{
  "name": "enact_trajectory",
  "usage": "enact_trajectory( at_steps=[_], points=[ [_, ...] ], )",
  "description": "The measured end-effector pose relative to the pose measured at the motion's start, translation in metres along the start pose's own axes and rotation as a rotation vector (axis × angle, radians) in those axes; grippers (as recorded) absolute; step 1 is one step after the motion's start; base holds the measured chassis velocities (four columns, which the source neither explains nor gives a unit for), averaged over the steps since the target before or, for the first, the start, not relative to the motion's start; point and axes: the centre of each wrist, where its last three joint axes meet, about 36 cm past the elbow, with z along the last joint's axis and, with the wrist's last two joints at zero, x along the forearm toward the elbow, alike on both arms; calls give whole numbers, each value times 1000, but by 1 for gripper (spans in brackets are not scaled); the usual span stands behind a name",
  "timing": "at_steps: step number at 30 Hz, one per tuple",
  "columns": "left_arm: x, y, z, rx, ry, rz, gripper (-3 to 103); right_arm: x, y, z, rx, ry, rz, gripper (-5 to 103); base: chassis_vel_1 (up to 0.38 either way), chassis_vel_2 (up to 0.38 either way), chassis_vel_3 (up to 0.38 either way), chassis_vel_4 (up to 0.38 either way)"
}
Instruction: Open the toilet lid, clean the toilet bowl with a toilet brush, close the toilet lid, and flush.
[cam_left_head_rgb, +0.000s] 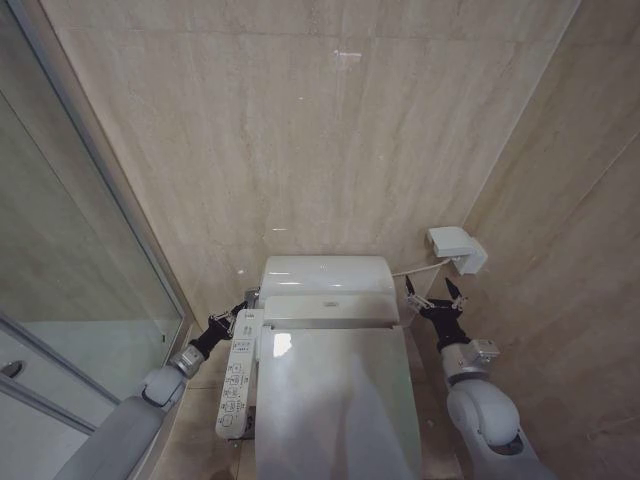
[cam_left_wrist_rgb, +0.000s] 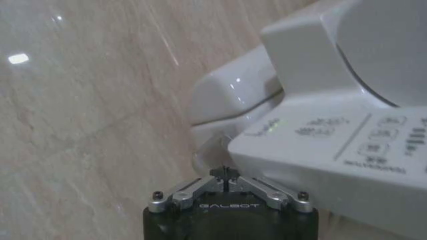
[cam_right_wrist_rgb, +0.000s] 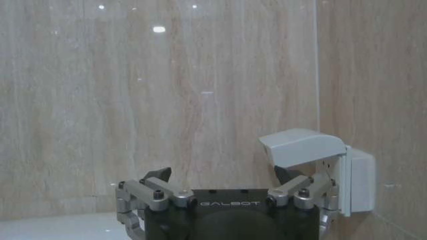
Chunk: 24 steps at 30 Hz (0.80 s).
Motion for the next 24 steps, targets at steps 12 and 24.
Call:
enact_trajectory(
  at_steps=[12, 24],
  points=[
    [-13, 8, 4, -9, 9, 11, 0, 0, 0, 0, 0, 0, 0, 100, 0, 0, 0, 0],
    [-17, 5, 5, 1, 6, 10, 0, 0, 0, 0, 0, 0, 0, 100, 0, 0, 0, 0]
  ],
)
